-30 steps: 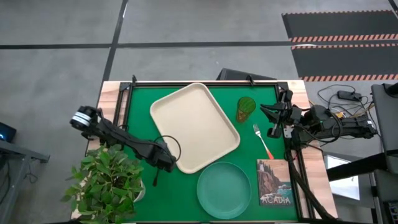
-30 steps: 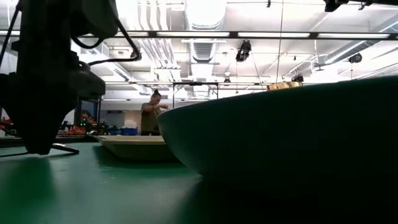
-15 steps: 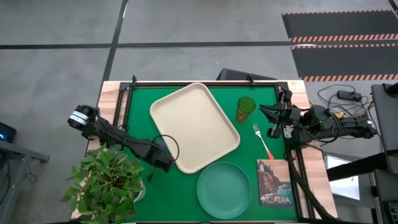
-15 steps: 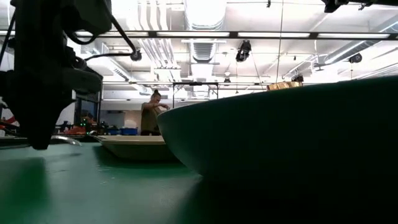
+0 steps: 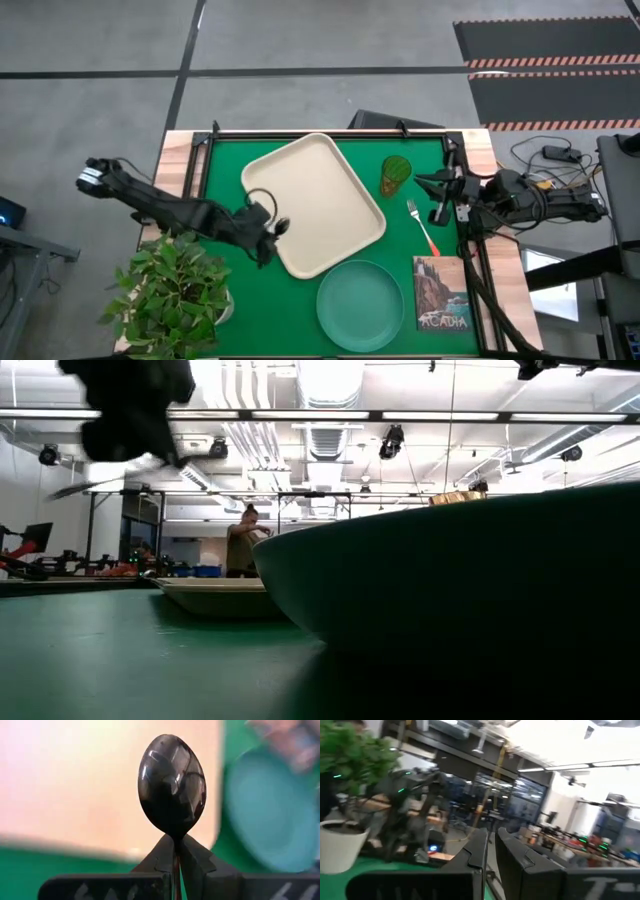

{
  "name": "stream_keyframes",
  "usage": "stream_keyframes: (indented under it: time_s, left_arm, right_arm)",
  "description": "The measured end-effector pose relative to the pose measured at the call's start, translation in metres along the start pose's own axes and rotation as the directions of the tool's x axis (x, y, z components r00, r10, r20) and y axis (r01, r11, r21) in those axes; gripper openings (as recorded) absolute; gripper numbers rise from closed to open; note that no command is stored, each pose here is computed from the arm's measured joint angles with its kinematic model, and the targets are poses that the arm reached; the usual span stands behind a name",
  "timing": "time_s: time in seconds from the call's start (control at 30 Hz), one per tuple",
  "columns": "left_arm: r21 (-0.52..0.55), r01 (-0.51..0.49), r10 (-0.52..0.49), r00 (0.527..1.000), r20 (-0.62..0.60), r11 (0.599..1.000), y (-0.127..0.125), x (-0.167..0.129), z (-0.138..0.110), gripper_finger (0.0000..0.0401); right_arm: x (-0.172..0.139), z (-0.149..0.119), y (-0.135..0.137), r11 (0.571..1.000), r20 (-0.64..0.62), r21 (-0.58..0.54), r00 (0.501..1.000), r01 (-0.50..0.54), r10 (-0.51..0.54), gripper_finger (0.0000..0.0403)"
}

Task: Pick and place plate/cup/fork/spoon on tray
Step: Put the black spoon on the top left of the white tray

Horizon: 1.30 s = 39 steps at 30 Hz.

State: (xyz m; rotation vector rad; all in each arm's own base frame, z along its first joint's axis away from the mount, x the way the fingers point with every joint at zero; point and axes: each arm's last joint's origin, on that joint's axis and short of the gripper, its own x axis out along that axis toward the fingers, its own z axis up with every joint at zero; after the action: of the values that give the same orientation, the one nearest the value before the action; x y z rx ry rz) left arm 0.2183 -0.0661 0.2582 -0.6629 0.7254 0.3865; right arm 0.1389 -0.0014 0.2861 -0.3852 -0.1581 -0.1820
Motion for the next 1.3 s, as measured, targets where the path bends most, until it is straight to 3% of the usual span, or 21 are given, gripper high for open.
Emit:
stream_keyframes:
  time_s: [0.2, 0.4, 0.67, 0.83, 0.97, 1.07, 1.2, 1.3]
  left_arm:
    - [0.206, 0.137, -0.183, 0.957, 0.223, 0.969, -0.008, -0.007, 0.028, 0.0]
    - [0.398, 0.214, -0.35, 0.884, 0.309, 0.892, -0.011, 0.0, 0.038, 0.0]
    - [0.517, 0.211, -0.456, 0.79, 0.409, 0.829, -0.014, 0.007, 0.047, 0.0]
    - [0.58, 0.234, -0.529, 0.741, 0.414, 0.78, -0.018, 0.011, 0.052, 0.0]
    - [0.649, 0.304, -0.641, 0.669, 0.376, 0.698, -0.025, 0.017, 0.054, 0.0]
    - [0.692, 0.355, -0.712, 0.621, 0.328, 0.628, -0.028, 0.026, 0.056, 0.0]
    - [0.75, 0.374, -0.769, 0.579, 0.27, 0.545, -0.03, 0.039, 0.057, 0.0]
    - [0.771, 0.389, -0.79, 0.568, 0.231, 0.505, -0.028, 0.048, 0.056, 0.0]
  right_arm:
    - [0.014, -0.006, 0.008, 0.993, -0.023, -0.008, 0.993, -0.115, 0.115, 0.0027]
    - [0.033, -0.008, 0.013, 0.989, -0.082, 0.003, 0.986, -0.145, 0.145, 0.0027]
    - [0.068, -0.015, 0.025, 0.96, -0.165, 0.0, 0.947, -0.281, 0.277, 0.0027]
    - [0.093, -0.004, 0.025, 0.946, -0.143, -0.069, 0.942, -0.316, 0.304, 0.0027]
    - [0.111, -0.005, 0.024, 0.916, -0.166, -0.071, 0.91, -0.395, 0.38, 0.0027]
    - [0.123, 0.0, 0.017, 0.894, -0.107, -0.068, 0.894, -0.443, 0.435, 0.0027]
    - [0.135, -0.01, 0.008, 0.859, -0.103, -0.027, 0.856, -0.511, 0.506, 0.0027]
    - [0.141, -0.014, 0.0, 0.833, -0.06, -0.008, 0.832, -0.553, 0.551, 0.0027]
